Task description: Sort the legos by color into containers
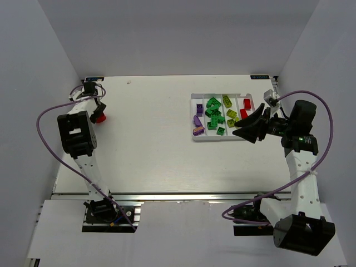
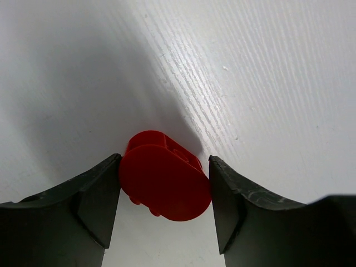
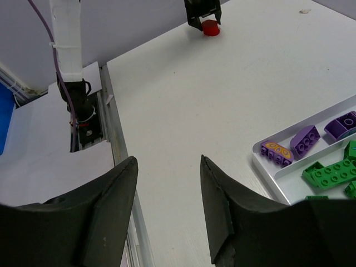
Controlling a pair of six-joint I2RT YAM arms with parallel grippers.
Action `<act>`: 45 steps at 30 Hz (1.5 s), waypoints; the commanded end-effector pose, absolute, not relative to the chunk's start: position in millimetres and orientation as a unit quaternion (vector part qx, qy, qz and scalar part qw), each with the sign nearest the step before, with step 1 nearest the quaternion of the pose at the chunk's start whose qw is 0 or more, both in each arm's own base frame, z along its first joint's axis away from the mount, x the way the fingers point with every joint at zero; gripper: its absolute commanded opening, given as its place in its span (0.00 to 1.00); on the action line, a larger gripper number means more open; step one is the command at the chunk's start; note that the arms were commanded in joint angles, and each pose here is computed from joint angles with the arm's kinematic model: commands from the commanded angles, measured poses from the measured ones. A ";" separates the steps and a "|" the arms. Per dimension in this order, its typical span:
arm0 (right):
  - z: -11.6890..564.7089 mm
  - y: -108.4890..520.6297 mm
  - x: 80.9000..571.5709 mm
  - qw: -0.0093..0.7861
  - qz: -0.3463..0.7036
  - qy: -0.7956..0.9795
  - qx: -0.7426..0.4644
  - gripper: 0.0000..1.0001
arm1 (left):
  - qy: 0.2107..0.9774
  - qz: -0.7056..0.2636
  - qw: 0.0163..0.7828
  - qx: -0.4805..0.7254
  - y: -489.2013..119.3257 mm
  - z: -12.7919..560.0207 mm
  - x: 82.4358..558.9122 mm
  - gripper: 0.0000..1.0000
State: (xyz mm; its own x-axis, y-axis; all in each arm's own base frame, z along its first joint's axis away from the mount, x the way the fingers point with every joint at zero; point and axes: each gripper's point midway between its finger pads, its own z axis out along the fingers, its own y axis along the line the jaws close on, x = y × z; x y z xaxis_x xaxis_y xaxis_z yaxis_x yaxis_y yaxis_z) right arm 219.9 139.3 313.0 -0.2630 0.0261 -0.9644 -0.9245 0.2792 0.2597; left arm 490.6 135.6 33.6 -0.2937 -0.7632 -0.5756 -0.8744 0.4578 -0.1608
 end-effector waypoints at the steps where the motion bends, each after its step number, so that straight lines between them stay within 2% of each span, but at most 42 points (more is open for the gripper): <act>1: 320.1 138.3 214.5 0.499 0.486 0.616 -0.369 0.54 | 0.803 0.054 0.333 -0.491 126.2 60.1 499.8 0.51; 7: 322.2 135.7 212.4 0.499 0.490 0.614 -0.366 0.54 | 0.835 -0.031 0.339 -0.433 93.2 59.9 501.0 0.40; 9: 323.2 134.9 211.3 0.500 0.490 0.613 -0.366 0.54 | 0.842 -0.063 0.344 -0.410 80.2 65.1 500.3 0.33; 15: 325.2 131.9 210.7 0.503 0.489 0.612 -0.364 0.54 | 0.860 -0.204 0.365 -0.292 -8.1 88.3 496.7 0.22; 17: 326.3 130.7 210.3 0.504 0.489 0.612 -0.363 0.54 | 0.864 -0.226 0.379 -0.242 -36.9 106.6 497.4 0.22; 20: 327.1 128.4 210.7 0.507 0.487 0.613 -0.361 0.54 | 0.872 -0.277 0.380 -0.139 -129.4 129.9 487.9 0.21; 23: 327.7 125.7 210.9 0.509 0.486 0.614 -0.357 0.54 | 0.865 -0.310 0.388 -0.074 -185.4 151.5 484.0 0.21; 29: 330.8 117.7 211.2 0.518 0.481 0.615 -0.349 0.54 | 0.834 -0.391 0.380 0.083 -341.6 183.7 450.6 0.21; 32: 331.7 116.3 209.9 0.521 0.478 0.615 -0.348 0.54 | 0.825 -0.410 0.368 0.128 -392.1 184.9 436.1 0.21; 38: 334.3 110.9 208.3 0.527 0.476 0.614 -0.345 0.55 | 0.802 -0.448 0.364 0.153 -461.9 187.1 439.7 0.21; 45: 335.4 105.7 207.8 0.533 0.472 0.615 -0.339 0.54 | 0.725 -0.535 0.402 0.161 -533.5 213.1 450.3 0.22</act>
